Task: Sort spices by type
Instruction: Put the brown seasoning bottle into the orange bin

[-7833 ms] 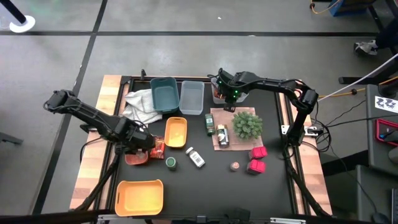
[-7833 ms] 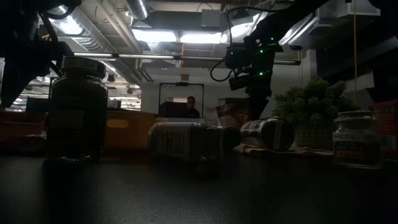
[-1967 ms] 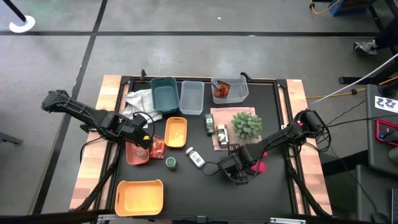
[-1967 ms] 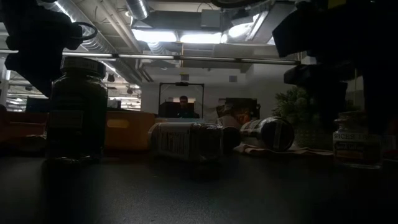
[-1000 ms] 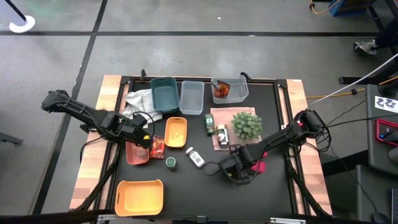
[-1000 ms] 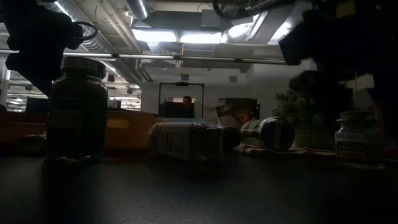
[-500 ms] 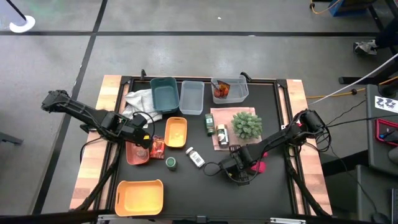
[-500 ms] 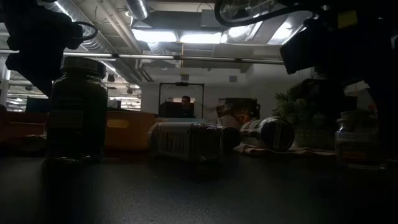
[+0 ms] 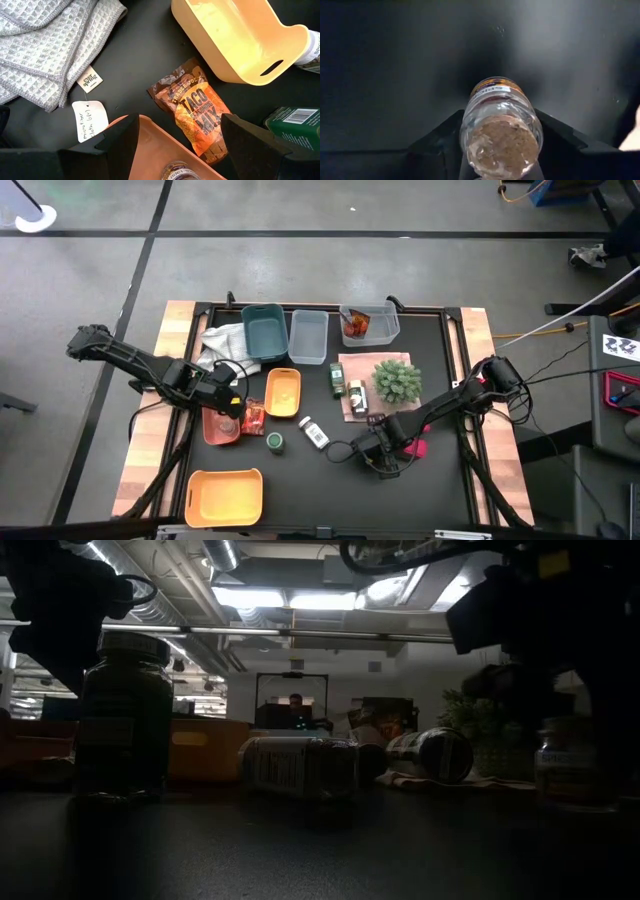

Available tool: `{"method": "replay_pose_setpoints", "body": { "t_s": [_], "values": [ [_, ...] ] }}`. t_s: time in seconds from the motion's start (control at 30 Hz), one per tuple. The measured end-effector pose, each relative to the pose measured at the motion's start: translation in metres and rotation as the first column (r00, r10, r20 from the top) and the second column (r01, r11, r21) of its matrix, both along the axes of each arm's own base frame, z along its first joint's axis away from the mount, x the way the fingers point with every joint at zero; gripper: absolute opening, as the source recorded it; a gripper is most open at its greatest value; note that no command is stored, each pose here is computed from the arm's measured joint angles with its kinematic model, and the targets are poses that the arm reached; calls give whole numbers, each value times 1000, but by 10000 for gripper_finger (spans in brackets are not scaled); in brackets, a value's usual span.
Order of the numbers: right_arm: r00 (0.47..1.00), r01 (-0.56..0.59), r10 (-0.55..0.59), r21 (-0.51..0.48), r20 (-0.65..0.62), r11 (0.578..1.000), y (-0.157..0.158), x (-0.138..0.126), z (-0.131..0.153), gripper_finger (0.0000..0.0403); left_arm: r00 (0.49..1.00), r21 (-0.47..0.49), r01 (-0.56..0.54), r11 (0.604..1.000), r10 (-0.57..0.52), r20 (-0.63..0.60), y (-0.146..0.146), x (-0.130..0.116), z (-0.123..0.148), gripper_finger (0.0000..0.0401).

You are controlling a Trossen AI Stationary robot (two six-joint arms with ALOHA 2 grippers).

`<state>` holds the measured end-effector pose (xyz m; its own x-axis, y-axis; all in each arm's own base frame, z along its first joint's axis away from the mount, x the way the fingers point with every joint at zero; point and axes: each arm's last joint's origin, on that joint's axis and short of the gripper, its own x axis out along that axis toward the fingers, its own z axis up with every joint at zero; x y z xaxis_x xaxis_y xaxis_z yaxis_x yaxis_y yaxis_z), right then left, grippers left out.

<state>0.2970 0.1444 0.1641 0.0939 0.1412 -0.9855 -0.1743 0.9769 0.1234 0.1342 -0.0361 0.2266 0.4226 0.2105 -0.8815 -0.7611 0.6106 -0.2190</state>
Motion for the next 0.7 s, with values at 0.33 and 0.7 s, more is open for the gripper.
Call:
{"method": "replay_pose_setpoints", "body": {
  "t_s": [0.33,0.7],
  "values": [
    [998,-31,30,19,55,999,-5,12,10,194,1000,0,-1,1000,1,0,0,0,0,263],
    [986,-107,108,-14,126,994,-42,43,56,202,1000,12,9,1000,-9,1,0,0,0,263]
  ]
}}
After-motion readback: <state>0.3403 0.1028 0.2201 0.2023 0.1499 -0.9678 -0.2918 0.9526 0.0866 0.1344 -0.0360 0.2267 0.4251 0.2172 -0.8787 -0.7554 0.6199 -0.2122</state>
